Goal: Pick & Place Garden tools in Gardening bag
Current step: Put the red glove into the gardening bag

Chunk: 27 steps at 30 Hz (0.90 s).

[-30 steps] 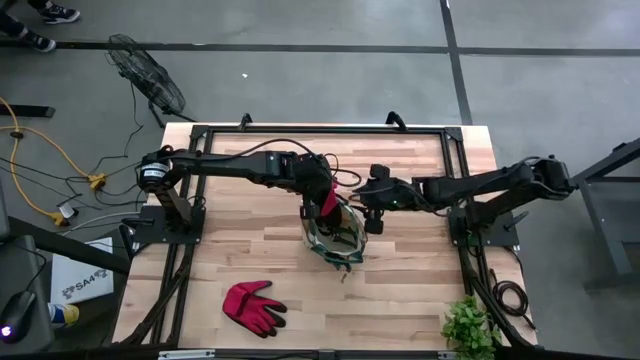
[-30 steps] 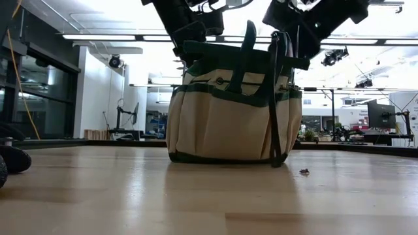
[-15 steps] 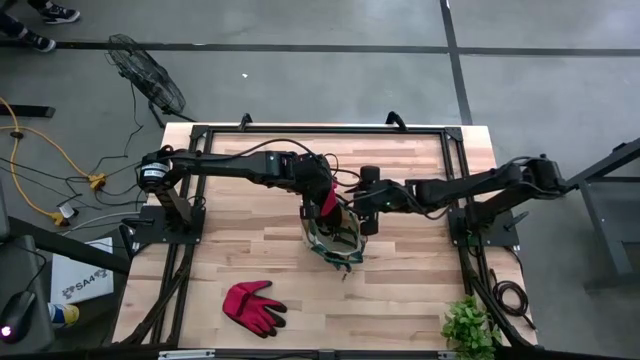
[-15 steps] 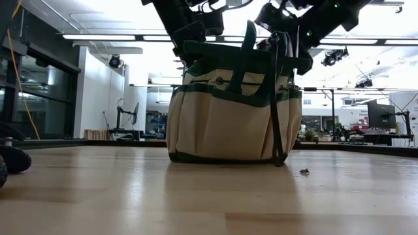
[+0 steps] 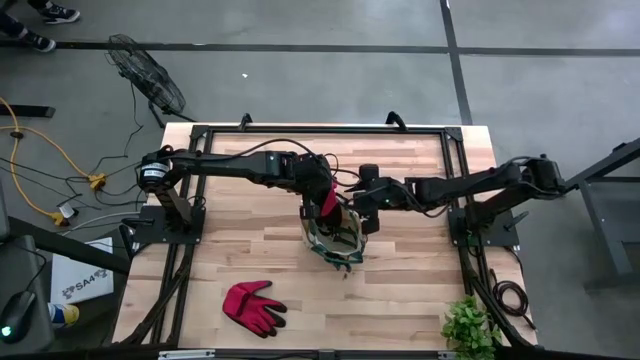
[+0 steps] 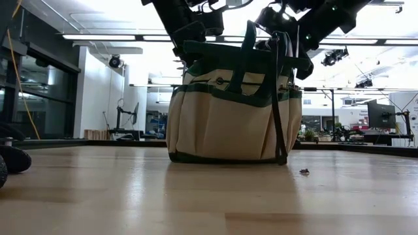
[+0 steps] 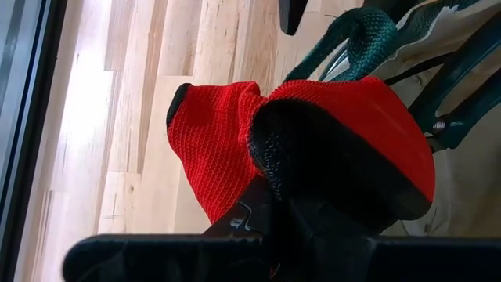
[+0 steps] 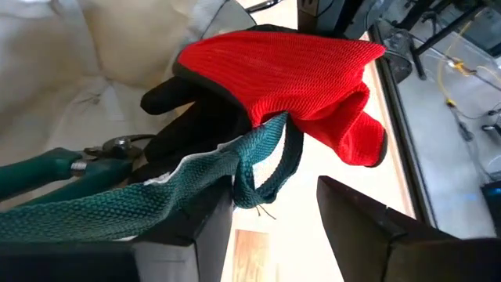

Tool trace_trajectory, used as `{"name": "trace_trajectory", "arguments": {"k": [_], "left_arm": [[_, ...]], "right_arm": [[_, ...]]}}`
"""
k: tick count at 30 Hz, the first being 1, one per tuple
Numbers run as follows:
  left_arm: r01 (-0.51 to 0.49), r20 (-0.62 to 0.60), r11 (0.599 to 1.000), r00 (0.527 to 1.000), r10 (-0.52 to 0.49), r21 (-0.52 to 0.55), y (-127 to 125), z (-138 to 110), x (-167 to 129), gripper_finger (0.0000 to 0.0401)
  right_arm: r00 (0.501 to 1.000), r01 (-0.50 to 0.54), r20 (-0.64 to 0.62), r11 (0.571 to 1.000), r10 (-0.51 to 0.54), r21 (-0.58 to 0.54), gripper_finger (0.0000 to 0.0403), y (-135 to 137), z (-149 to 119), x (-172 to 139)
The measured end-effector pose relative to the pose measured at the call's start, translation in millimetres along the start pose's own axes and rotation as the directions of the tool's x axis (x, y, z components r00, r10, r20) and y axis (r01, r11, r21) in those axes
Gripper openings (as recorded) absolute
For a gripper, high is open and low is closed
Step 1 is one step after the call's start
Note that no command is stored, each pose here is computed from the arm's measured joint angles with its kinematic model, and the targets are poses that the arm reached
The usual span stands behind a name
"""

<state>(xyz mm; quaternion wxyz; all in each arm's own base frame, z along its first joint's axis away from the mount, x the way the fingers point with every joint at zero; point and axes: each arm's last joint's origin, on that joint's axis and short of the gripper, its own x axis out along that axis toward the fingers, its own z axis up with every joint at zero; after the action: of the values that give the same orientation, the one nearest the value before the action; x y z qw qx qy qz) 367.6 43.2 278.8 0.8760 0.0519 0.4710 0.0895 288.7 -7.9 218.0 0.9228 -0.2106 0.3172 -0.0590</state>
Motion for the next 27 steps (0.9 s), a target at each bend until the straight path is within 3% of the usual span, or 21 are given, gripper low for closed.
{"name": "trace_trajectory", "arguments": {"k": [21, 27], "left_arm": [[0.002, -0.005, 1.0, 1.0, -0.002, 0.0, 0, -1, 0, 0.0], [0.002, -0.007, 1.0, 1.0, -0.002, 0.01, 0, -1, 0, 0.0]], "right_arm": [[0.999, -0.046, -0.015, 0.999, 0.046, -0.023, 0.0016, 1, -7, 16], [1.0, -0.019, -0.019, 0.998, 0.02, 0.054, 0.0008, 0, -7, 15]]}}
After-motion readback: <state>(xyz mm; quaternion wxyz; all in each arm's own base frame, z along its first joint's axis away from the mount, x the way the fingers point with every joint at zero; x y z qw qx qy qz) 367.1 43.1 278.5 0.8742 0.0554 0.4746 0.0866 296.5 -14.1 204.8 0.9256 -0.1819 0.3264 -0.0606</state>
